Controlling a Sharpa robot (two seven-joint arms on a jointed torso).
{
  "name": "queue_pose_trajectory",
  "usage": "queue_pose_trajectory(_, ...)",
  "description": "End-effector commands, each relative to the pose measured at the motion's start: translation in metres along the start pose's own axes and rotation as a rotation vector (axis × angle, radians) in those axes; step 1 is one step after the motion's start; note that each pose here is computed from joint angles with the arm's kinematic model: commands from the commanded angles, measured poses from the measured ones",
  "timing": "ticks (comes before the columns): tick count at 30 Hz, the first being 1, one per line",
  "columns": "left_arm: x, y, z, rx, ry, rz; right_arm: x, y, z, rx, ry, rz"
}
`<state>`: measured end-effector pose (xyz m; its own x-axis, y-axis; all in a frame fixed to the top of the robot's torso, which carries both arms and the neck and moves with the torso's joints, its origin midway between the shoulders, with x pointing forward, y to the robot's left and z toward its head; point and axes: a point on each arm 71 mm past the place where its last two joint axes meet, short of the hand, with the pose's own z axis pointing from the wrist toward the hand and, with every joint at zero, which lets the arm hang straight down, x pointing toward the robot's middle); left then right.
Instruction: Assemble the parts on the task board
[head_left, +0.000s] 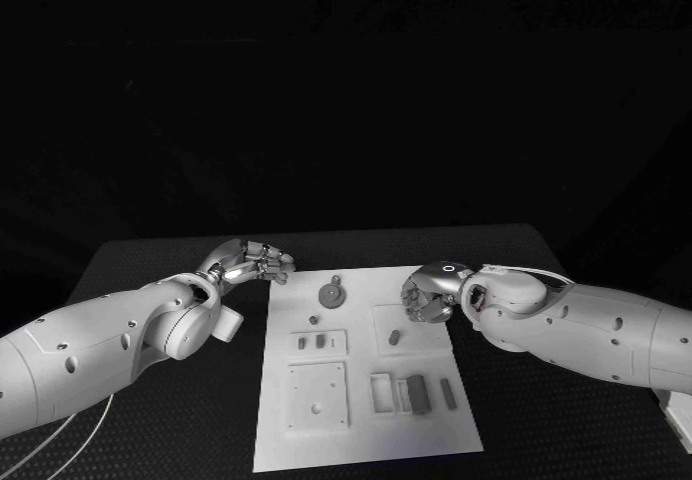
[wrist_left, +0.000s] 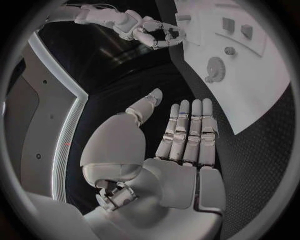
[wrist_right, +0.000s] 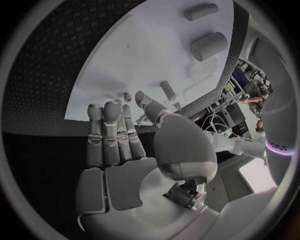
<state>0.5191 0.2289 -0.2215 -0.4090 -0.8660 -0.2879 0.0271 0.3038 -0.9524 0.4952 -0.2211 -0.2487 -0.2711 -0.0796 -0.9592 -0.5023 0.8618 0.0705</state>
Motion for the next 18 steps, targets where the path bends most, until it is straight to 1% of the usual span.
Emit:
queue_pose_trajectory(1, 0.0023, -0.0026, 0.0008, 0.019, 0.015, -0.012, 0.001, 0.002, 0.002, 0.003, -0.018, -0.029)
queue_pose_trajectory(9, 0.0031, -0.0028, 0.0013, 0.019, 0.015, -0.013, 0.01, 0.003, 0.005, 0.008, 0.01, -0.047)
queue_pose_trajectory(18, 0.0022, -0.0023, 0.0008, 0.015, 0.016, -0.013, 0.014, 0.004, 0.007, 0.009, 0.02, -0.069)
